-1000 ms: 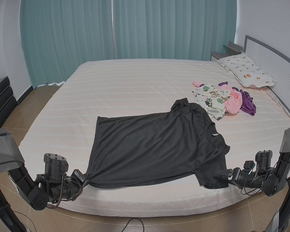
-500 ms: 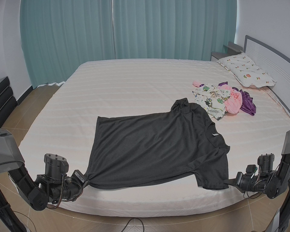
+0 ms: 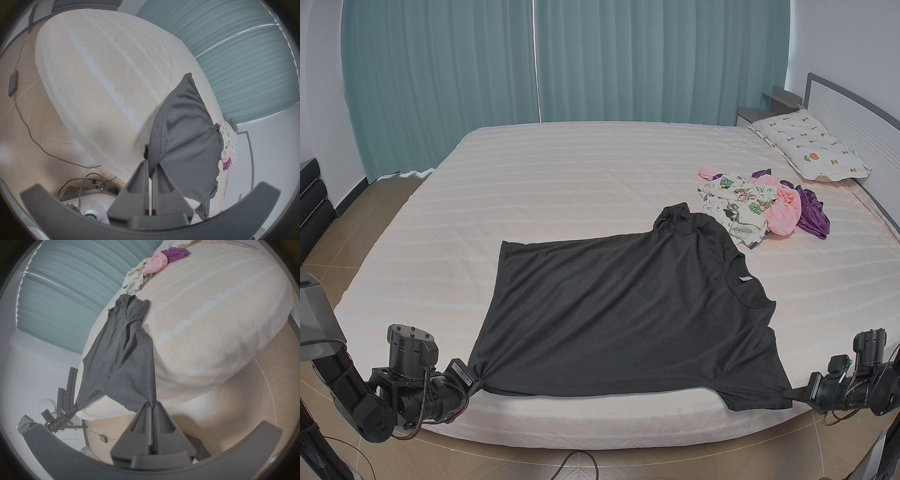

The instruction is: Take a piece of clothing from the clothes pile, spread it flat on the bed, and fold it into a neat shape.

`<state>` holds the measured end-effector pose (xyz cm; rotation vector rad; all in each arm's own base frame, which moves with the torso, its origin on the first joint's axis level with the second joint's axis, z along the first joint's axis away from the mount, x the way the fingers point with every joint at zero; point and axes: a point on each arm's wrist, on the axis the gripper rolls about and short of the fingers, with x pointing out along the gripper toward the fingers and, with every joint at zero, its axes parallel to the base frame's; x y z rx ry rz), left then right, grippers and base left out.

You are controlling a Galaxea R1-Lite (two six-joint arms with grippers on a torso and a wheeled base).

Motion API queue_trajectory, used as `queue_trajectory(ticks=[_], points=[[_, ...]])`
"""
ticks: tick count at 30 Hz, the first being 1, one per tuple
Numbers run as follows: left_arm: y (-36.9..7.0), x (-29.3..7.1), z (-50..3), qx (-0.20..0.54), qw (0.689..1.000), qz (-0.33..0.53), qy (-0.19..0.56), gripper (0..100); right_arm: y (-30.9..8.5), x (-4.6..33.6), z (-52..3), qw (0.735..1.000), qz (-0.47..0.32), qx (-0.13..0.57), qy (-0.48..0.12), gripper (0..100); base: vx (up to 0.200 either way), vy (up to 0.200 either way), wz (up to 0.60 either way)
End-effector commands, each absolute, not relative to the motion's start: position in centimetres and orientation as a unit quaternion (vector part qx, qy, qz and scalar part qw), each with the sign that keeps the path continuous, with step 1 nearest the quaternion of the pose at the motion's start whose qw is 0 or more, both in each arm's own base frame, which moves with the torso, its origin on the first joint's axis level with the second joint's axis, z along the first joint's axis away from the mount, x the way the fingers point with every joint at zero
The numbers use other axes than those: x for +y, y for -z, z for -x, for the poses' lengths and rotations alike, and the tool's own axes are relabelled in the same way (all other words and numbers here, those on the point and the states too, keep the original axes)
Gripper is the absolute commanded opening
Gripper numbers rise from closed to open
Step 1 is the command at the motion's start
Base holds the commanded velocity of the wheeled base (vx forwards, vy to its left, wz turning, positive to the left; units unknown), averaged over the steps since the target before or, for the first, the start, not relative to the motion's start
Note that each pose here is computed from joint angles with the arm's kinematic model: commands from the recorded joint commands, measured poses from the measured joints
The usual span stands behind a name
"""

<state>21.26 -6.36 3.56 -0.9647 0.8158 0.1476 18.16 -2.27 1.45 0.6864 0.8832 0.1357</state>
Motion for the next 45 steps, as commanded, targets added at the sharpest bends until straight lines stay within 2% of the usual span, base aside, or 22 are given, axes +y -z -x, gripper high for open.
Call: queue_trajectory(ticks=[1,8,24,40,45], points=[[-3.8,-6.2,-20.9,0.378,0.806,0.451,-0.067,0,-3.0,-2.1,-16.8,0.854,-0.318,0.405,-0.077,0,0.0,0.0,0.0],[-3.8,-6.2,-20.8,0.379,0.809,0.444,-0.065,0,-3.7,-1.7,-14.2,0.845,-0.274,0.449,-0.093,0,0.0,0.0,0.0],[-3.5,-5.7,-19.1,0.399,0.831,0.384,-0.051,0,-4.9,-1.4,-12.4,0.85,-0.27,0.443,-0.09,0,0.0,0.0,0.0],[-2.9,-6.6,-17.3,0.447,0.829,0.334,-0.032,0,-5.5,-1.2,-11.3,0.853,-0.266,0.441,-0.089,0,0.0,0.0,0.0],[-4.5,-6.8,-18.2,0.415,0.84,0.348,-0.021,0,-6.2,-1.4,-12.1,0.862,-0.265,0.421,-0.096,0,0.0,0.0,0.0]])
